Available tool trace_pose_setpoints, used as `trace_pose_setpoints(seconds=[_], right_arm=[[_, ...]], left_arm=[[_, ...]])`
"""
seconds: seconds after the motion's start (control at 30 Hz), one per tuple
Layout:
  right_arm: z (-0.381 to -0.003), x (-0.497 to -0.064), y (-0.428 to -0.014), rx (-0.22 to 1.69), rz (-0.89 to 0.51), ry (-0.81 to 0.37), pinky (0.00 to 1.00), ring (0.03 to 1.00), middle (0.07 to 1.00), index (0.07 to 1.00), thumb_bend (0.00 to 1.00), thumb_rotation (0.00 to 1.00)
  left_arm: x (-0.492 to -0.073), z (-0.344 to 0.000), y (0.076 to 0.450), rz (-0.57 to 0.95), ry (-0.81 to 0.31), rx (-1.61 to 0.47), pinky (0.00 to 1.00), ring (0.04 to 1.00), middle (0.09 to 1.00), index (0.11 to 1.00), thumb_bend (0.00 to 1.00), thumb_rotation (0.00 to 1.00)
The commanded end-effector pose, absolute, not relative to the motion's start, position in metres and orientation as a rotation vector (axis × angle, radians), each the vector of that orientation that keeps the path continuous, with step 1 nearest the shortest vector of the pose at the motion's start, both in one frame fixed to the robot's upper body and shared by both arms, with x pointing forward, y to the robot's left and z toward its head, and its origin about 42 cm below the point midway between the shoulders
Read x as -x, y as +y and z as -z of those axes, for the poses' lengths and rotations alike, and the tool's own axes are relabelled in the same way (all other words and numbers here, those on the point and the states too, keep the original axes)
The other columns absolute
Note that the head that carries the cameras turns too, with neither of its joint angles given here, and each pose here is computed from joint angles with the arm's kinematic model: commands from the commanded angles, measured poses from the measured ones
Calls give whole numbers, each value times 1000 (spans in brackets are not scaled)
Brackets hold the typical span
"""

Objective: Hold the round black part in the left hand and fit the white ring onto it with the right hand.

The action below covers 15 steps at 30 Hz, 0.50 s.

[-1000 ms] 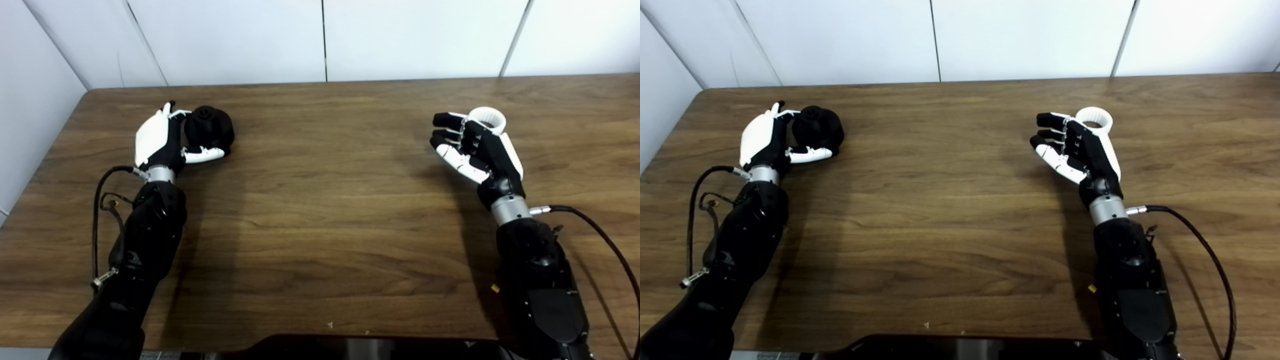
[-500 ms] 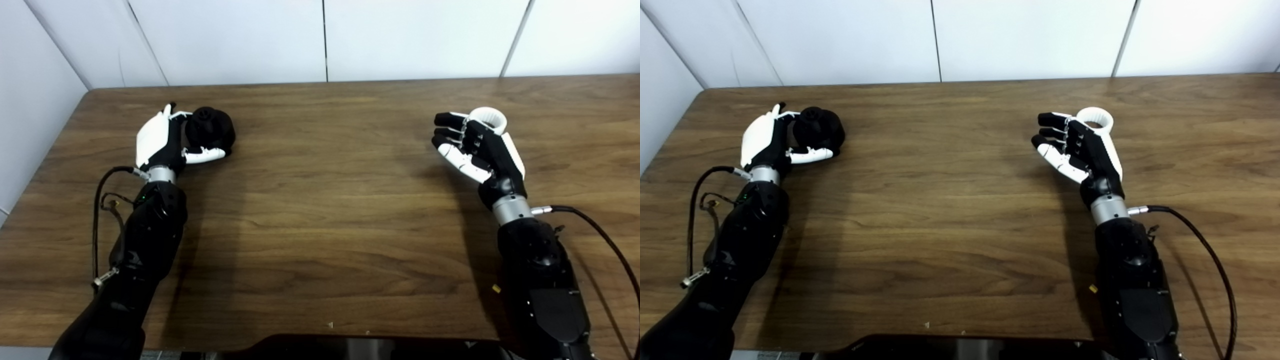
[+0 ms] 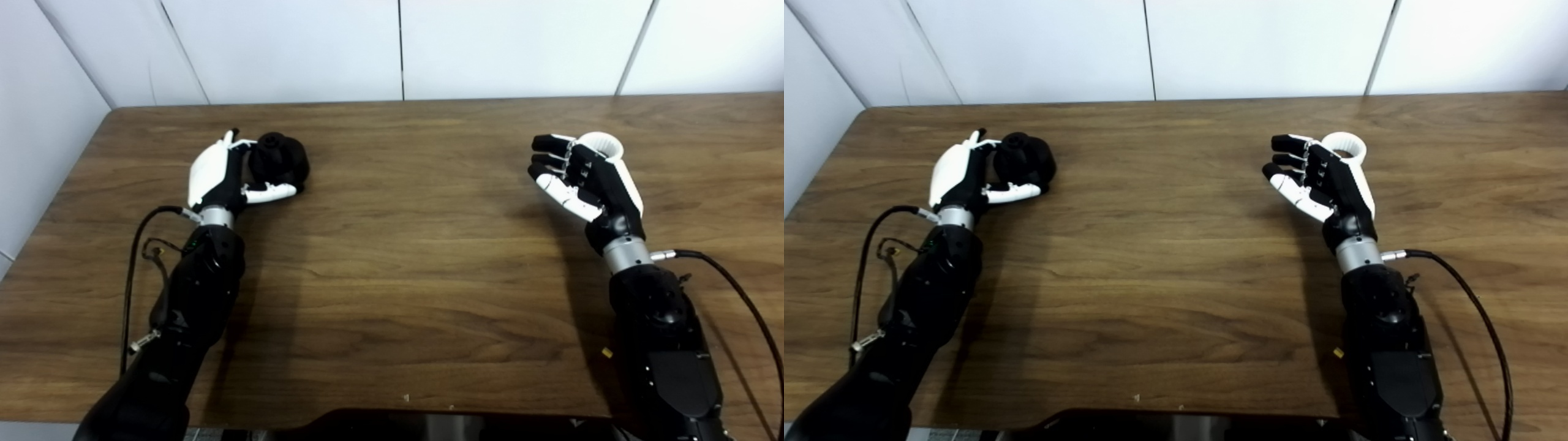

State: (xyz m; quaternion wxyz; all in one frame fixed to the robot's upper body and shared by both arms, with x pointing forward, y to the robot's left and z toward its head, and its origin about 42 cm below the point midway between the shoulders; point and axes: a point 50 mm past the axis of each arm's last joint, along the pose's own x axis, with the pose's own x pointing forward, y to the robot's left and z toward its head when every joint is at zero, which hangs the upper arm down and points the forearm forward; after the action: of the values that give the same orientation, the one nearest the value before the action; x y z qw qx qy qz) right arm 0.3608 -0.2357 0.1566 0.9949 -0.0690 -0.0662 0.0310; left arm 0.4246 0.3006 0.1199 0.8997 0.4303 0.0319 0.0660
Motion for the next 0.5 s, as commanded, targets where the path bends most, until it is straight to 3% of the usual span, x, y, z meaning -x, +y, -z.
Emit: trace_pose_setpoints(seconds=[0.0,0.47], right_arm=[[-181,-369,-234,144,-71,-231,687,742,757,701,578,316],[-181,-368,-233,150,-72,-235,686,740,758,706,570,319]], left_arm=[[-425,-123,284,-69,35,-888,1000,1000,1000,701,991,324],[-413,-117,251,58,-9,-846,1000,1000,1000,704,1000,341]])
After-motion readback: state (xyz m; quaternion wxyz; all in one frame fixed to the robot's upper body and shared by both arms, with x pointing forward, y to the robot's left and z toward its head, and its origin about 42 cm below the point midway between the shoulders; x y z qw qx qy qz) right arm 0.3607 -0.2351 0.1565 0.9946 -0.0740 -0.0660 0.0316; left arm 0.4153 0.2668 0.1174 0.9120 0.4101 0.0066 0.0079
